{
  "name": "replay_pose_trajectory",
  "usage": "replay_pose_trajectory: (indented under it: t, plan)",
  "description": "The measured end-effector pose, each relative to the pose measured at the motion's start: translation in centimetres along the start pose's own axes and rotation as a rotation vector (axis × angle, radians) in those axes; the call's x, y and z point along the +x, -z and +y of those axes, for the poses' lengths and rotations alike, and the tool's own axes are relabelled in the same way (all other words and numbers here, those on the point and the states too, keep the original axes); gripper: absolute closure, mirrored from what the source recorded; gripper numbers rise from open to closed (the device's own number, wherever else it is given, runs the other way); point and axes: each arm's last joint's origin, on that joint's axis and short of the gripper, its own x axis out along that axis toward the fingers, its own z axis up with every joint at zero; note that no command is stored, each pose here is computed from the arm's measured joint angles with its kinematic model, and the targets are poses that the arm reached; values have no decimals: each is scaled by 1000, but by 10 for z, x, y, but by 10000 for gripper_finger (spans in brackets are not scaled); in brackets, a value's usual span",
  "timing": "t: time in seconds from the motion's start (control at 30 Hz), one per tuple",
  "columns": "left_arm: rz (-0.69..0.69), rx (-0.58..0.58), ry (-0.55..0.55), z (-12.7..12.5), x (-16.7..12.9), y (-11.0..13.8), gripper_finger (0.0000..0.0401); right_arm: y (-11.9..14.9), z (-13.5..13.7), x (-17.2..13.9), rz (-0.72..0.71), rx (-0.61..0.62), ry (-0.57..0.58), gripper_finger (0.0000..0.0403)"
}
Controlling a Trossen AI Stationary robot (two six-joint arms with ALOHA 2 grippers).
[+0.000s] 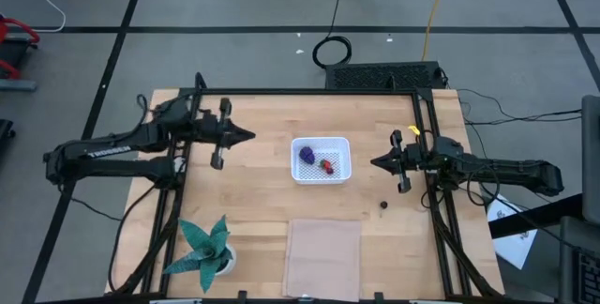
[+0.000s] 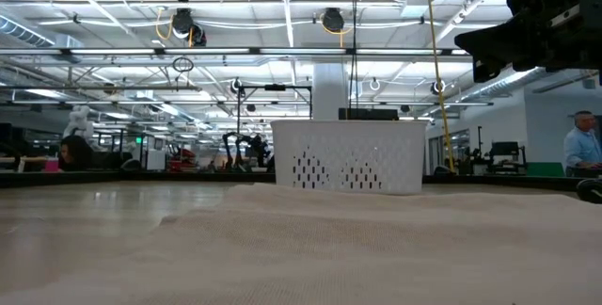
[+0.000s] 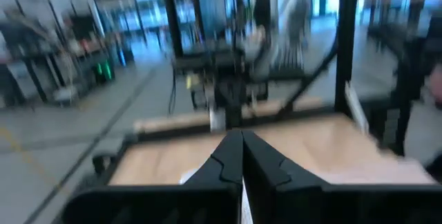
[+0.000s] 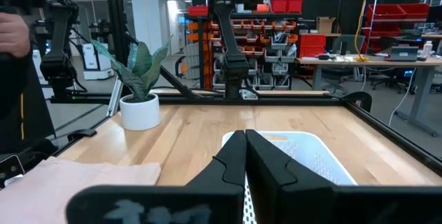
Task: Pick and placing Produce into tupperware
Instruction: Put the black cherry into the white bin
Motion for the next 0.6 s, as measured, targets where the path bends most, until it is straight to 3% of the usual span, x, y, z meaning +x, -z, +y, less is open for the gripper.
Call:
replay_pose_trajectory:
  t: [0.13, 0.3, 0.43, 0.6]
  plan:
    - [-123, -67, -11, -5, -7, 16, 400, 0, 0, 0, 2, -1, 0, 403]
    - [-131, -78, -18, -11, -10, 40, 400, 0, 0, 0, 1, 8, 0, 403]
    - [-121, -119, -135, -11, -9, 52, 400, 0, 0, 0, -1, 2, 0, 403]
    - [-112, -67, -144, -16, -9, 59, 401, 0, 0, 0, -5, -12, 0, 403]
